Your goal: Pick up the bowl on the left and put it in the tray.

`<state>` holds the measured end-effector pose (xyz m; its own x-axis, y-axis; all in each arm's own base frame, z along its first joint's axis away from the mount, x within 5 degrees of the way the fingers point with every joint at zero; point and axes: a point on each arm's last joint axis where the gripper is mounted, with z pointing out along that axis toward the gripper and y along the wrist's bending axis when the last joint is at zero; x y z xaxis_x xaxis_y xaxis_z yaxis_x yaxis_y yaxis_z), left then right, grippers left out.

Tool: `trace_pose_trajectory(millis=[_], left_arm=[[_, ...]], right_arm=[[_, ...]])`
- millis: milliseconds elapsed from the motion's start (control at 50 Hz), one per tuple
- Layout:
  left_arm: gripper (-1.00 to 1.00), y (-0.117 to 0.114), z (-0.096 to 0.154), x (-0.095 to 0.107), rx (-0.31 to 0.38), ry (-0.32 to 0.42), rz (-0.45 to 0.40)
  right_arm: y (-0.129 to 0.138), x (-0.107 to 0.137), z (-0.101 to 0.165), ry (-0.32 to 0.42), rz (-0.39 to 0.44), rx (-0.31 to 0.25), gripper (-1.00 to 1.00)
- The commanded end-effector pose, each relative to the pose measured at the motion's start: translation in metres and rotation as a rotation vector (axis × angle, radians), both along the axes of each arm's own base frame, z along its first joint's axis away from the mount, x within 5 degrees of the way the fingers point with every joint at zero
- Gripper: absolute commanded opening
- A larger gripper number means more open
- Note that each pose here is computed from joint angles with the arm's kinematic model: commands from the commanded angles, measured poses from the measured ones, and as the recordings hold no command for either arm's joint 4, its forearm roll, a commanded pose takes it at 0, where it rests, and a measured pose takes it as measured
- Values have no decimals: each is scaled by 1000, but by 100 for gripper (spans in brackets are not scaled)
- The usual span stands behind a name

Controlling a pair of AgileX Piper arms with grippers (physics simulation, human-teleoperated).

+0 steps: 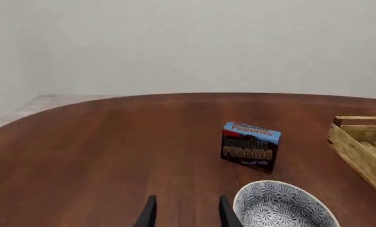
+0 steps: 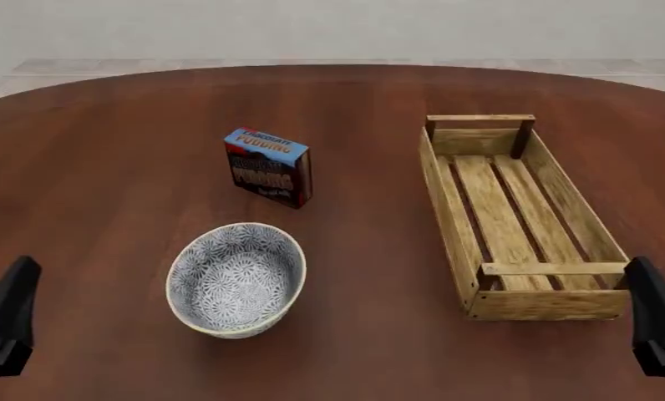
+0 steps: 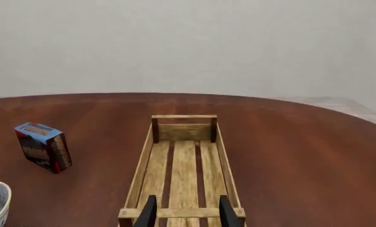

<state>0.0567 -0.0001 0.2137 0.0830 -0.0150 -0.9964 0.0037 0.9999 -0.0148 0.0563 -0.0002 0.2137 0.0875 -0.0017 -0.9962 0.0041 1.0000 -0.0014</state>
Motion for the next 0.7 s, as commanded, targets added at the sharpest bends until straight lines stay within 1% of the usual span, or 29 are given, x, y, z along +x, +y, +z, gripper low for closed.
trace_pose_trajectory(millis=[20, 260, 420, 500, 580, 620, 680, 700], left_arm=[[100, -1, 2, -1, 13, -5, -15], [100, -1, 3, -1, 17, -9, -10], [100, -1, 1, -1, 29, -8, -12], [100, -1, 1, -1, 30, -9, -12], [100, -1, 1, -1, 31, -10, -14], [100, -1, 1, -1, 33, -11, -14], [100, -1, 0, -1, 35, -10, -14], [100, -1, 0, -1, 34, -9, -14]], right_arm=[[0, 0, 1, 2, 4, -11, 100], [0, -1, 7, 2, 4, -6, 100], [1, -2, 18, 25, 29, 22, 100], [2, 0, 27, 32, 32, 17, 100], [0, 4, 41, 36, 7, -1, 100], [1, 5, 48, 36, 17, 12, 100], [1, 13, 56, 60, 13, 18, 100], [1, 14, 59, 68, 23, 29, 100]])
